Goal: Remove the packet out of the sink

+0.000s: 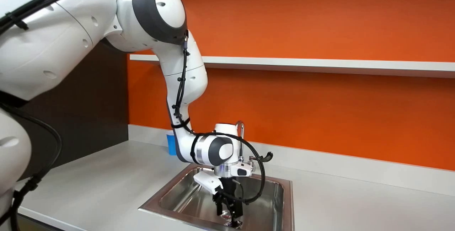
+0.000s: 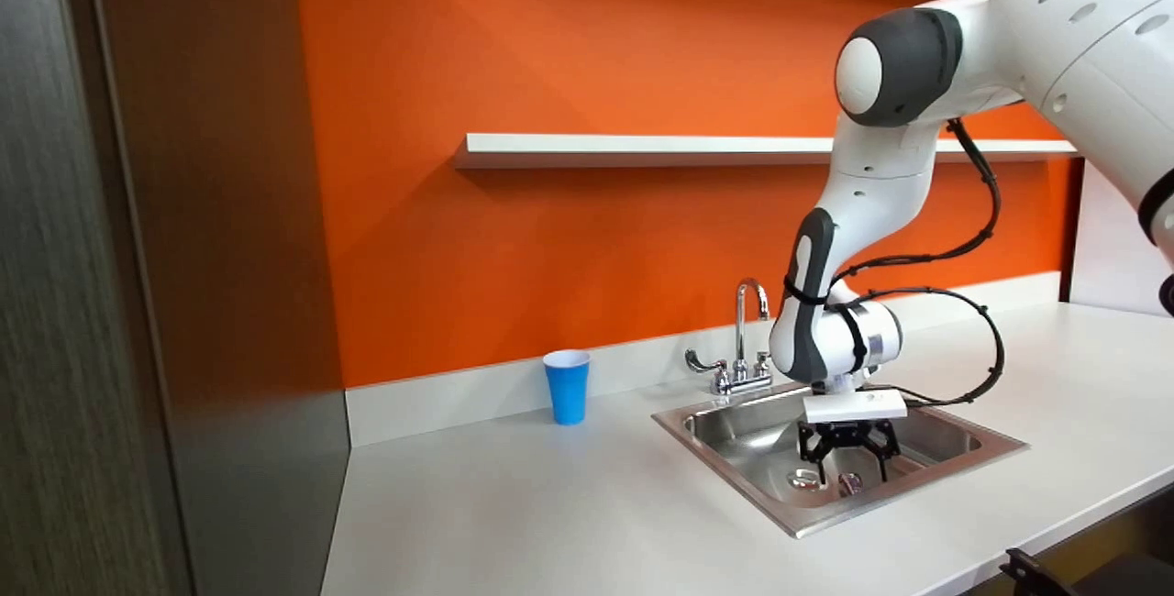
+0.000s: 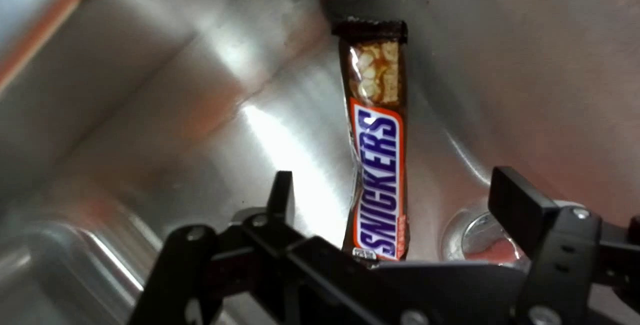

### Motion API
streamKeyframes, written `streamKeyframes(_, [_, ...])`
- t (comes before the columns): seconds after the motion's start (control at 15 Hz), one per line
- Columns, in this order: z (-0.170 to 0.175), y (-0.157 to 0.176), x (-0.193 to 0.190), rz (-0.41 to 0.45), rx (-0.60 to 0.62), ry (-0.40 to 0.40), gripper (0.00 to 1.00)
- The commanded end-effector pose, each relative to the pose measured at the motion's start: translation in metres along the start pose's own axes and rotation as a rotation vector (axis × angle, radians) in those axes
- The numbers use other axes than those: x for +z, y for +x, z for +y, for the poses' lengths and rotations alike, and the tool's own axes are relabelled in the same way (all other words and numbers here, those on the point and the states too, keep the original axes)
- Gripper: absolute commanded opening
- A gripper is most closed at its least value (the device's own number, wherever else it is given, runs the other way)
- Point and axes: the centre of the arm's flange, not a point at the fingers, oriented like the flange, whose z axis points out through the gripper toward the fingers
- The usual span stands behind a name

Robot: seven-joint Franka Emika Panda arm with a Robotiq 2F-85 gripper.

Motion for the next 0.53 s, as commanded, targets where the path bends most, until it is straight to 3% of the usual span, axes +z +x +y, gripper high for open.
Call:
streamKeyframes(0.0, [-0.0078,0.0045,0.0047,-0.030,0.002,0.009,1.00])
streamKeyframes(0.47, [-0.0067,-0.0021,0.0097,-0.037,0.013,-0.006,1.00])
